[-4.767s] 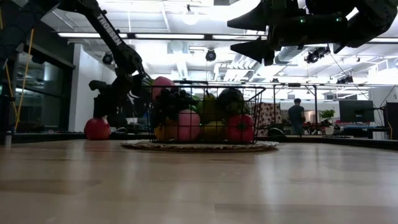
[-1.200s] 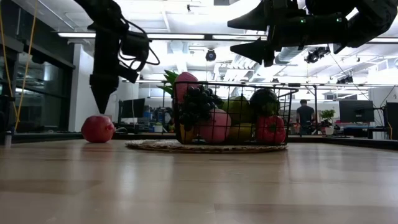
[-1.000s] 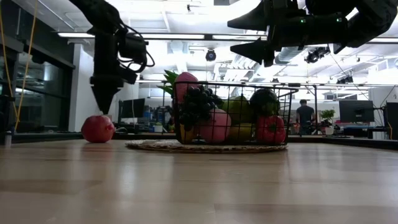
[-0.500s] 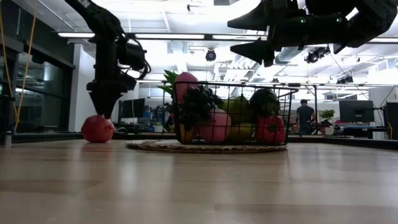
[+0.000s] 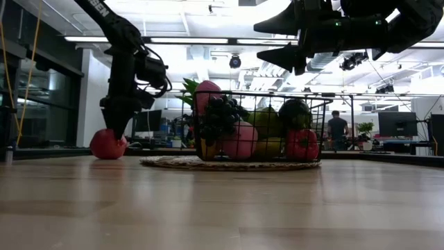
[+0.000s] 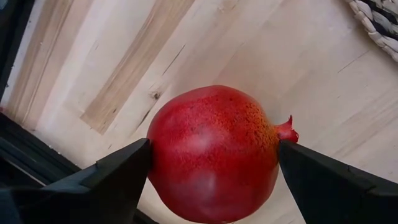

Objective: Build produce basket
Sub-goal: Put the pomegranate into the wire basket

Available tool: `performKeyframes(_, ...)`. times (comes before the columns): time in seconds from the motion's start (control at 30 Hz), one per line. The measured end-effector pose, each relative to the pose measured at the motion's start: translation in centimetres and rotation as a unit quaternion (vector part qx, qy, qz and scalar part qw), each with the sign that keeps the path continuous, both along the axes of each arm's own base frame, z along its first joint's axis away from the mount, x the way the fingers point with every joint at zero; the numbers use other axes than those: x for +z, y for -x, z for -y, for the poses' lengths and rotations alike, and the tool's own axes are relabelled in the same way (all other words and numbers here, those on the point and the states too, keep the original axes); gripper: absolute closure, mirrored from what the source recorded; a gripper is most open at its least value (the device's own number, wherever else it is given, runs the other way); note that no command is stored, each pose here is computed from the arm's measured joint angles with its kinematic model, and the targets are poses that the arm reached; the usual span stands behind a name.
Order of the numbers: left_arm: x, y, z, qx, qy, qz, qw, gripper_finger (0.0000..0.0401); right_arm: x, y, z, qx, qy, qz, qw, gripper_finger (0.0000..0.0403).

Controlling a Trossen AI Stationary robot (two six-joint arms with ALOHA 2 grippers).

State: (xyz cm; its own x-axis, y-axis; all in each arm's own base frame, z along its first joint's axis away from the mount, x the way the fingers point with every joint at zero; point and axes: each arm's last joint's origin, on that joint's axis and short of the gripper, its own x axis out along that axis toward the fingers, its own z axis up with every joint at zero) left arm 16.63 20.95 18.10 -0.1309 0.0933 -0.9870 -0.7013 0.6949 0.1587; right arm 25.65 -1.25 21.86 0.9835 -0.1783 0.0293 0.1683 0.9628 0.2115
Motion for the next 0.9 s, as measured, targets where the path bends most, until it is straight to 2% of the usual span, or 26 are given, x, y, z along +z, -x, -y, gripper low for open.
performKeyframes(0.43,-0.11,0.01,0.01,-0.004,0.002,-0.001,1.000,0.0069,0.00,0.00,0.00,0.000,0.000,0.000,1.000,0.0029)
performKeyframes(0.53,-0.13,0.02,0.02,-0.009,0.003,-0.003,1.000,0.0085,0.00,0.00,0.00,0.000,0.000,0.000,1.000,0.0029)
performKeyframes(0.77,-0.15,0.11,0.05,-0.018,0.002,-0.012,1.000,0.0151,0.00,0.00,0.00,0.000,0.002,0.000,1.000,0.0029)
performKeyframes(0.9,0.30,0.11,0.34,-0.034,0.002,-0.020,0.999,0.0165,0.00,0.00,0.01,0.000,0.001,0.000,1.000,0.0029)
